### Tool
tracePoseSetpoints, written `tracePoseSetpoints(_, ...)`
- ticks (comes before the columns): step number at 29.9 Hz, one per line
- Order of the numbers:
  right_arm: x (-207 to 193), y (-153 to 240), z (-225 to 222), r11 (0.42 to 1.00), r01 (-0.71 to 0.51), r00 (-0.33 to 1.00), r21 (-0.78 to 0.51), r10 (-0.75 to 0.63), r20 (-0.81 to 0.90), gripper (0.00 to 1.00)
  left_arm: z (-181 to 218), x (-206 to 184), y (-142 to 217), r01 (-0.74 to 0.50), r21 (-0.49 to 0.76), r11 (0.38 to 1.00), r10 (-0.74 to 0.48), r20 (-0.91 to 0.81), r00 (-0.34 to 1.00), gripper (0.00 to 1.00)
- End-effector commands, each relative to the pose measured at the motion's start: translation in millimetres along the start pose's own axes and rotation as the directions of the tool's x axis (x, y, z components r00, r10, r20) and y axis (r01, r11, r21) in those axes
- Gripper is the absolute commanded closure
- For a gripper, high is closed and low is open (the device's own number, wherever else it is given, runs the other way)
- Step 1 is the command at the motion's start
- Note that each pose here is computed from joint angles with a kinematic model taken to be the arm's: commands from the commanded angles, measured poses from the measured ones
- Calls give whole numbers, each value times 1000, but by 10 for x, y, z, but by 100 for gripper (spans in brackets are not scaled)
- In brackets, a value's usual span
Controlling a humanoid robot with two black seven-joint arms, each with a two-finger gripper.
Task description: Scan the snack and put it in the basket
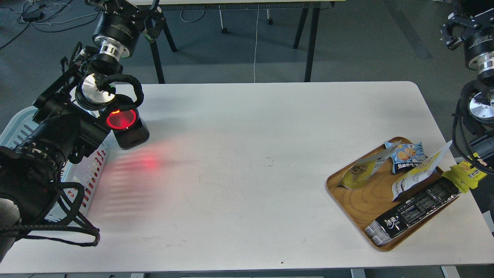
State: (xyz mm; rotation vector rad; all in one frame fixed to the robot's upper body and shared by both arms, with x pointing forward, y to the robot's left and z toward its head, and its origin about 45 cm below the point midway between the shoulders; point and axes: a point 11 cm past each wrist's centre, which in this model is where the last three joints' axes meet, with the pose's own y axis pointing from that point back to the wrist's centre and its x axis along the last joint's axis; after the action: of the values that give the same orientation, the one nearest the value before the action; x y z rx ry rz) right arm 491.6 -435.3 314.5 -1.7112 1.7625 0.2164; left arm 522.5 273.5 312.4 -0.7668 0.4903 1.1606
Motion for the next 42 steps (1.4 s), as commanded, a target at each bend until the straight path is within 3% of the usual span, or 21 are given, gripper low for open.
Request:
tracePoseSetpoints(1, -39, -3, 53, 1000, 6, 1000, -7, -6, 9, 1, -17, 18, 14, -3, 6, 1000, 3, 3, 1000, 1)
tracePoseSetpoints(10, -167, -75, -3, 999, 52, 999, -12, -52, -8, 1, -3, 22, 12, -4, 7, 1000, 4, 10, 1000, 1)
tracePoseSetpoints(13, -575, -215, -70, 981, 191, 980, -46, -193, -41, 1, 3, -1, -3, 2, 6, 1000, -2, 11, 1000, 0)
tracePoseSetpoints(17, -1138, -370, -450, 910, 398, 886, -120, -415, -208, 1, 24, -7, -11, 3, 5, 1000, -3, 14, 1000, 1)
tracePoseSetpoints(21, -1700, -388, -531, 791, 551, 693, -268, -612, -381, 1, 20, -29, -23, 7, 0, 1000, -7, 4, 1000, 1)
tracePoseSetpoints(24, -2089, -171, -377, 644, 638, 490, -422, -762, -422, 1, 48, -76, -56, 16, -10, 1000, -16, -1, 1000, 0)
tracePoseSetpoints(28, -2436, 173, -180, 431, 649, 156, -626, -882, -445, 1, 65, -75, -59, 17, -13, 1000, -17, 3, 1000, 0)
tracePoseSetpoints(30, -2570, 365, -39, 312, 606, -48, -732, -904, -425, 1, 73, -72, -58, 16, -14, 1000, -16, 4, 1000, 0)
tracePoseSetpoints(33, -2599, 607, 69, 185, 490, -311, -852, -876, -369, 1, 103, -58, -53, 14, -17, 1000, -14, 8, 1000, 0)
tracePoseSetpoints(38, -2488, 908, 207, 66, 246, -665, -967, -714, -218, 2, 134, -34, -43, 10, -20, 1000, -10, 15, 1000, 1)
tracePoseSetpoints(42, -2326, 1271, 368, -29, 102, -827, -994, -558, -69, 3, 131, -28, -38, 9, -19, 1000, -9, 15, 1000, 1)
